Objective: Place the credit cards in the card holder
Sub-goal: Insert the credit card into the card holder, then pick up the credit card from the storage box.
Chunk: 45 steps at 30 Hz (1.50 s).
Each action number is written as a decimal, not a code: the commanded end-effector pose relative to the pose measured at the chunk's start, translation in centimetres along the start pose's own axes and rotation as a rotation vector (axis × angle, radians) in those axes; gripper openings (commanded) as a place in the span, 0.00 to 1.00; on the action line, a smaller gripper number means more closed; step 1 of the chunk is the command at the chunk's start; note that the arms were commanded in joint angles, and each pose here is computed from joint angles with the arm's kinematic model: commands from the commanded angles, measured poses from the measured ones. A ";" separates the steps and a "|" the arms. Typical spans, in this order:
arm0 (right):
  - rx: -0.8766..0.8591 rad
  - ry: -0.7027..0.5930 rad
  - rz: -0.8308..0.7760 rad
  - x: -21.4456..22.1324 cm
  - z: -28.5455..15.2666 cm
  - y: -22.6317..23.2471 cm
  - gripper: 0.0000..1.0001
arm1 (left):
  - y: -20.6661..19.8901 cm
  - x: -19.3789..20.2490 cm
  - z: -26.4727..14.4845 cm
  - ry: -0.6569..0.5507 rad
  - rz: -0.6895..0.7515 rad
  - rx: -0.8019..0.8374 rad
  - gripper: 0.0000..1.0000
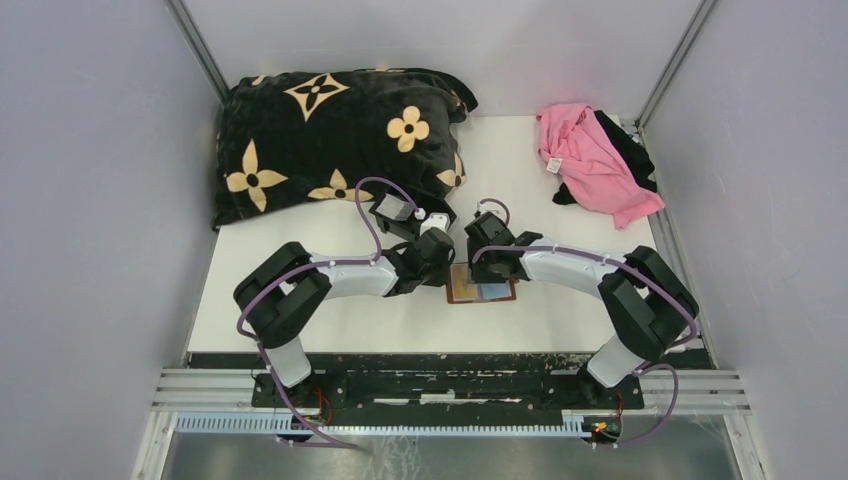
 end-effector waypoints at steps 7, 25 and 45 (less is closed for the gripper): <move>-0.001 -0.143 -0.048 -4.1 -3.6 1.1 0.48 | 3.7 6.3 -0.8 0.216 0.117 -0.124 0.12; -0.026 -0.205 -0.163 -6.1 -5.8 1.7 0.50 | 6.1 -1.9 -7.3 -0.054 0.040 -0.312 0.51; -0.092 -0.271 -0.244 -13.5 -5.6 8.9 0.50 | 15.5 -5.0 -11.3 -0.217 -0.507 -0.406 0.87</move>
Point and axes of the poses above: each gripper's point midway between its finger pads, its own z axis out along the fingers, its own y axis along the line the jaws close on, x = y × z, the point moved 1 cm from there along -z, back along the fingers, and after that the axes turned 6 degrees about z, right-handed, at the moved point
